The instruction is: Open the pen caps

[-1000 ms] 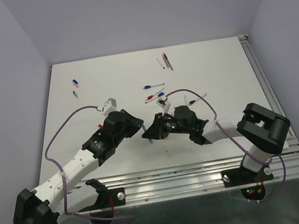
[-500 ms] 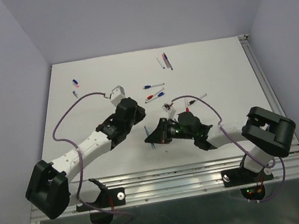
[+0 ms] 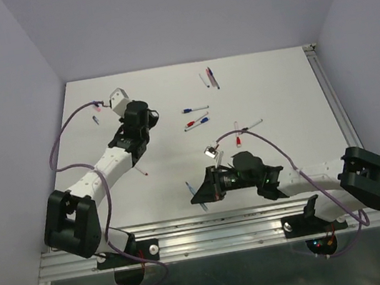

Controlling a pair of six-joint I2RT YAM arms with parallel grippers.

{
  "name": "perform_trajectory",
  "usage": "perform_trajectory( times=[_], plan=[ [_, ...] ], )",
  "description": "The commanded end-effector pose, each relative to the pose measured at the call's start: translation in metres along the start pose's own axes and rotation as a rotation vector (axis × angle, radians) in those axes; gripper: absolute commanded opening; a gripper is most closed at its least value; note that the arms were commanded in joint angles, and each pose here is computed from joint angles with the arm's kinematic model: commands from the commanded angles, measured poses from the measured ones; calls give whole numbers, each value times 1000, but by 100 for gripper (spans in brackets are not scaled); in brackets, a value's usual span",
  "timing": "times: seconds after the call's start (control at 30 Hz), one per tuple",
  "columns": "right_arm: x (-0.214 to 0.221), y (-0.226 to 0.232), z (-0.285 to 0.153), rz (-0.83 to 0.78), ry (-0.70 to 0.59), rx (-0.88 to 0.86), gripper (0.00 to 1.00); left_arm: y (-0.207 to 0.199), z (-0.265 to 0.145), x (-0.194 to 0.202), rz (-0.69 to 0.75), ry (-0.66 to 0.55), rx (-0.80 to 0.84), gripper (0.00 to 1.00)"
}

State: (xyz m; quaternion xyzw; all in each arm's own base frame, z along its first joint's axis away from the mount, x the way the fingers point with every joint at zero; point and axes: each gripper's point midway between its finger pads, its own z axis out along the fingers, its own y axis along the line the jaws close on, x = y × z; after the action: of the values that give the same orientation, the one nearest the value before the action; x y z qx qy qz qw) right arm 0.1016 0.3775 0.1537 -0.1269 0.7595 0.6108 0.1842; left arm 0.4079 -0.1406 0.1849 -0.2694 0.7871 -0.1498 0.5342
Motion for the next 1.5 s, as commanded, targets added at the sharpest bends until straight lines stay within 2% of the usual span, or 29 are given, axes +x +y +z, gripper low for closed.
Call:
perform_trajectory(
  times=[0.0, 0.1, 0.13, 0.23, 0.27, 0.33, 0.43, 0.5, 0.53, 0.57, 0.6, 0.67, 0.7, 0.73, 0.8, 0.83, 0.9, 0.93, 0.97, 1.03, 1.07, 1.1, 1.2, 1.47],
  plan=[
    [-48, -30, -11, -36, -100, 179, 1, 13, 1, -40, 61, -41, -30, 0],
    [-98, -64, -33, -13, -191, 306, 1, 41, 15, -52, 79, 1, -91, 0],
    [-131, -73, -45, -38, -262, 356, 1, 42, 19, -60, 76, 5, -95, 0],
    [-166, -102, -67, -35, -313, 492, 1, 73, 40, -74, 80, 27, -181, 0],
    [-195, -114, -81, -45, -369, 547, 1, 88, 47, -79, 73, 44, -213, 0],
    [-212, -145, -94, -21, -381, 663, 1, 98, 68, -81, 58, 88, -234, 0],
    [-260, -176, -126, -12, -468, 761, 1, 118, 96, -80, 39, 137, -274, 0],
    [-285, -198, -131, 3, -483, 795, 1, 137, 117, -71, 36, 174, -311, 0],
    [-295, -209, -136, -1, -484, 814, 1, 135, 126, -86, 27, 152, -307, 0],
    [-299, -238, -142, 30, -478, 867, 1, 137, 132, -86, 30, 162, -315, 0],
    [-322, -239, -145, 17, -496, 888, 1, 147, 145, -78, 32, 185, -340, 0],
    [-342, -259, -154, -12, -499, 953, 1, 150, 160, -94, 34, 166, -363, 0],
    [-340, -285, -151, 15, -463, 991, 1, 152, 165, -95, 38, 168, -375, 0],
    [-366, -280, -152, -21, -496, 983, 1, 155, 179, -100, 46, 161, -390, 0],
    [-385, -294, -154, -22, -511, 988, 1, 177, 189, -95, 79, 169, -482, 0],
    [-396, -308, -149, -36, -509, 990, 1, 176, 193, -109, 85, 140, -497, 0],
    [-408, -318, -145, -47, -510, 1001, 1, 182, 203, -107, 92, 146, -505, 0],
    [-406, -338, -141, -45, -489, 1028, 1, 180, 207, -111, 86, 139, -493, 0],
    [-429, -332, -142, -78, -528, 1024, 2, 180, 210, -113, 85, 137, -489, 0],
    [-445, -344, -142, -98, -548, 1055, 3, 186, 215, -111, 71, 134, -508, 0],
    [-438, -360, -143, -82, -537, 1090, 3, 188, 216, -111, 67, 132, -517, 0],
    [-457, -352, -143, -110, -574, 1079, 4, 189, 217, -110, 66, 134, -524, 0],
    [-473, -363, -138, -130, -622, 1066, 5, 198, 218, -107, 56, 137, -549, 0],
    [-481, -389, -128, -118, -670, 1044, 10, 216, 213, -111, 41, 115, -625, 0]
  ],
)
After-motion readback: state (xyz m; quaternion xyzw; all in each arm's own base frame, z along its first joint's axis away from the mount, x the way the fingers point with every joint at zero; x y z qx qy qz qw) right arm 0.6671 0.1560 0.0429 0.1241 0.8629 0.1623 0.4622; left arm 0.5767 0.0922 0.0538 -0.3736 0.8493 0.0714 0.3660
